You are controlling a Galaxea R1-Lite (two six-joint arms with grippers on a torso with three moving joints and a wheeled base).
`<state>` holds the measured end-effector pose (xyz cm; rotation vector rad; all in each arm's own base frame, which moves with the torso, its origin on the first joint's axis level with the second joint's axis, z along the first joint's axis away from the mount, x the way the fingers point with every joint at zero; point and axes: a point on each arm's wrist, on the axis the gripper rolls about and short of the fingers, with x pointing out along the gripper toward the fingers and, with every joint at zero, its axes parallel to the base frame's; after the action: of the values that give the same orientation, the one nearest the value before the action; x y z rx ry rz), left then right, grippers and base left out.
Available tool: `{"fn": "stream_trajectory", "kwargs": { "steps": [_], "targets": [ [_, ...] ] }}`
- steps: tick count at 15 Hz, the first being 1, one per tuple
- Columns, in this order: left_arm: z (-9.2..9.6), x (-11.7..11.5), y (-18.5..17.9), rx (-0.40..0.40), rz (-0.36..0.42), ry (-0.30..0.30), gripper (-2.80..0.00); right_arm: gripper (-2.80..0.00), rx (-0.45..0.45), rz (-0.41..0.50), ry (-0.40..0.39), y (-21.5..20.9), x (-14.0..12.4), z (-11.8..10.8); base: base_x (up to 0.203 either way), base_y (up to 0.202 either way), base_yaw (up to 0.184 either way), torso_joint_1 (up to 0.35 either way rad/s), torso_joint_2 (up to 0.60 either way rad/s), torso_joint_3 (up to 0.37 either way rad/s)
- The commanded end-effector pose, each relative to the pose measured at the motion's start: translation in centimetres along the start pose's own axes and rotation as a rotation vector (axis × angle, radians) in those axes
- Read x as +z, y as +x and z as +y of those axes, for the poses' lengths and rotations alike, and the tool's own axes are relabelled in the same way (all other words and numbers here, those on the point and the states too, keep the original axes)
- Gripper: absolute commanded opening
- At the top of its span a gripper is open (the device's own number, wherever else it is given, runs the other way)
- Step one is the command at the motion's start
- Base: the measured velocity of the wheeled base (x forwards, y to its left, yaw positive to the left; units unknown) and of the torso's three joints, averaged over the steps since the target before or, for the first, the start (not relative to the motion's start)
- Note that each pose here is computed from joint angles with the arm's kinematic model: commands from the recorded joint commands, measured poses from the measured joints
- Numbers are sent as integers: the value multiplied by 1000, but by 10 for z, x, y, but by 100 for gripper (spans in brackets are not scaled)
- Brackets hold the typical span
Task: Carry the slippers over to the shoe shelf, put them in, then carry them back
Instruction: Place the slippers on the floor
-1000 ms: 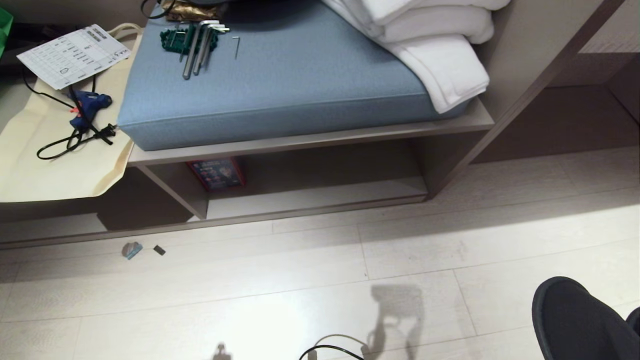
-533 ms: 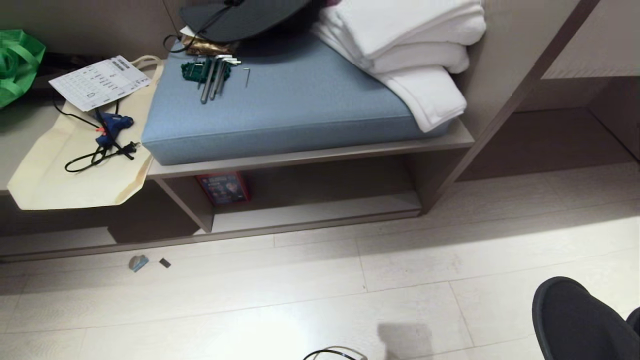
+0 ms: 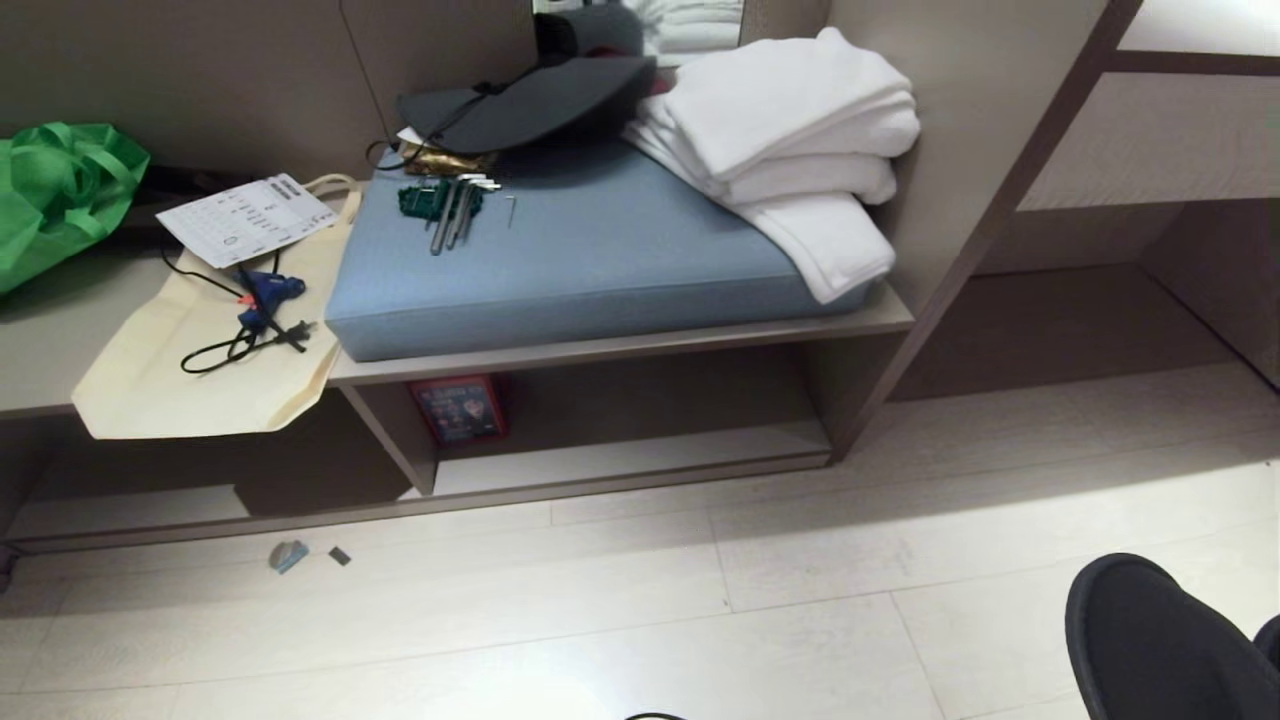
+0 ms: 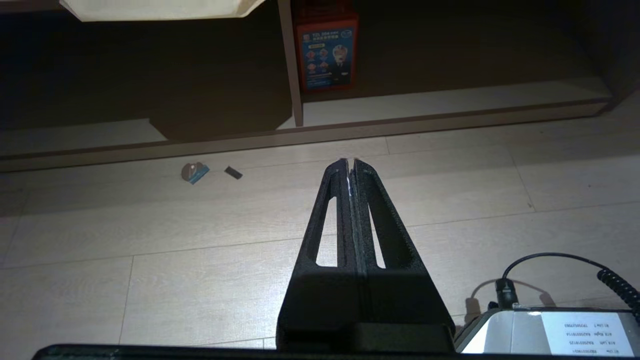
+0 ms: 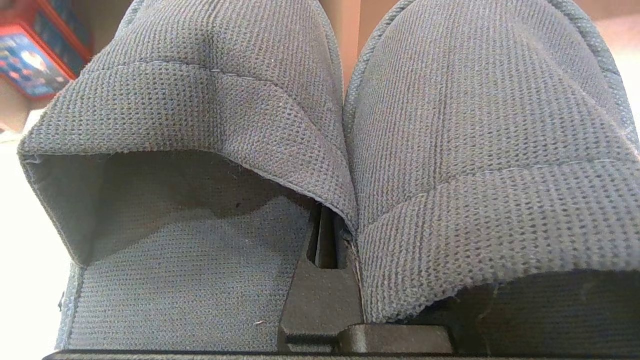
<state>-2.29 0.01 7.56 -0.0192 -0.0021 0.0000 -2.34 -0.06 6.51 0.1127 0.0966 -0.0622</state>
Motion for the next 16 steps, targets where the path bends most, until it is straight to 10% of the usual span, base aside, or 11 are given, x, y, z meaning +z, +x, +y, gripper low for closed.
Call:
{"fn": "stream_trajectory", "kwargs": {
  "steps": [1,16],
  "targets": [
    [0,0,0,0,-1,-1,-280,-280,0,3,1,0,0,0,0,0,0,1,1,191],
    [0,0,0,0,-1,-5,-280,-280,0,3,-1,0,0,0,0,0,0,3,3,201]
  ]
}}
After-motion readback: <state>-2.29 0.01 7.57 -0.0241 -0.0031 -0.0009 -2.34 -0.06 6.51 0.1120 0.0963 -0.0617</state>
